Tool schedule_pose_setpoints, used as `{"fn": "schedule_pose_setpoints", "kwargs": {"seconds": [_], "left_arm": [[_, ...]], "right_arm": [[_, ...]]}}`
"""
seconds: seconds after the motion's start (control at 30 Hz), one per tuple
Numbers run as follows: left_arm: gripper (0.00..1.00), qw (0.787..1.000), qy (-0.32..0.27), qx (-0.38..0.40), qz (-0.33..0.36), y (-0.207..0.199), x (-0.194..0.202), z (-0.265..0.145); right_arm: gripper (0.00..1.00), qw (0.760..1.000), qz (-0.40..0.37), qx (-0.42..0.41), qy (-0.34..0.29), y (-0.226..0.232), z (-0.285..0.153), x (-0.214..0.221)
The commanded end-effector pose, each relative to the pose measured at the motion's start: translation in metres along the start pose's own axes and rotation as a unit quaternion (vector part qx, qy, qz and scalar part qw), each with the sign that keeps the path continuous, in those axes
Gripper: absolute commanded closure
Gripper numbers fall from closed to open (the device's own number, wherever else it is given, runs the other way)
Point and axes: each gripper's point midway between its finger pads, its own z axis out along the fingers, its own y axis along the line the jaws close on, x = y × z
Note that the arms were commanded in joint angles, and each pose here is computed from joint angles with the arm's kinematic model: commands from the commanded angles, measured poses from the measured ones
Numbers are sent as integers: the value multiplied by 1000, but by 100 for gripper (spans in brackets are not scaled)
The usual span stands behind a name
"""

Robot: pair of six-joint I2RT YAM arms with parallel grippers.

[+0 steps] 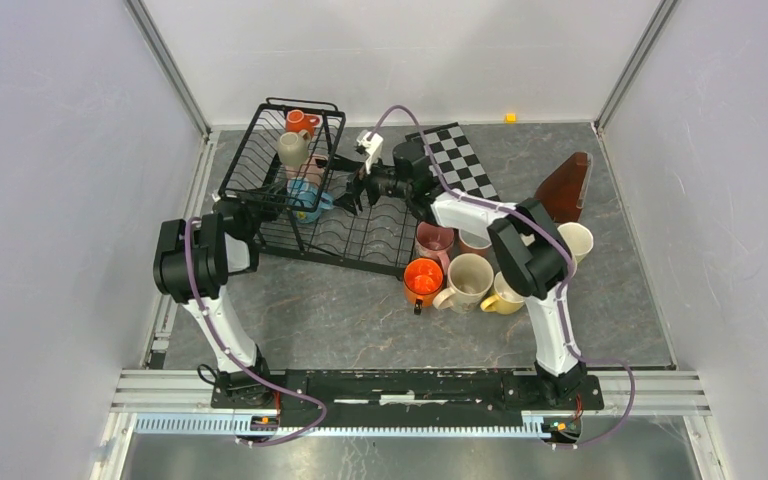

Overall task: Unload the cups from the dish rack
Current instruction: Move the cup to the dish rack.

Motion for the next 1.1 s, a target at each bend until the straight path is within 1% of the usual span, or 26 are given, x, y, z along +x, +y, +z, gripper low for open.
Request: {"fn": "schedule_pose_setpoints", "kwargs": {"seconds": [0.0, 0.07, 0.17, 0.23, 0.27, 0.4, 0.6, 0.67, 0.8, 0.97, 1.07], "left_arm": [[77, 997, 66, -33, 12, 8, 38, 2], [77, 997, 64, -36, 11, 7, 38, -1], [76, 997, 58, -40, 16, 3, 38, -6], [75, 997, 51, -51, 23, 2, 37, -9], [75, 997, 44, -57, 27, 0, 35, -12], [66, 994, 7, -99, 49, 0, 25, -26], [56, 989, -41, -116, 79, -21, 13, -46], [55, 987, -52, -123, 87, -25, 9, -52], [54, 985, -59, -133, 95, -24, 4, -58], [54, 983, -62, -146, 90, -12, 3, -64], [54, 982, -74, -150, 92, -10, -1, -70]], "right_arm": [[10, 998, -46, -22, -25, 4, 24, -14], [13, 998, -48, -26, -25, 4, 33, -11], [23, 998, -51, -34, -25, 7, 44, -8], [25, 998, -55, -33, -23, 7, 48, -5], [25, 998, -57, -32, -23, 6, 49, -5], [26, 998, -56, -35, -22, 7, 55, -1], [28, 997, -58, -44, -18, 10, 61, 6], [28, 997, -57, -44, -17, 10, 62, 7], [28, 997, -52, -51, -13, 12, 65, 15], [29, 997, -51, -60, -7, 19, 66, 22], [29, 997, -53, -64, -6, 22, 67, 25]]}}
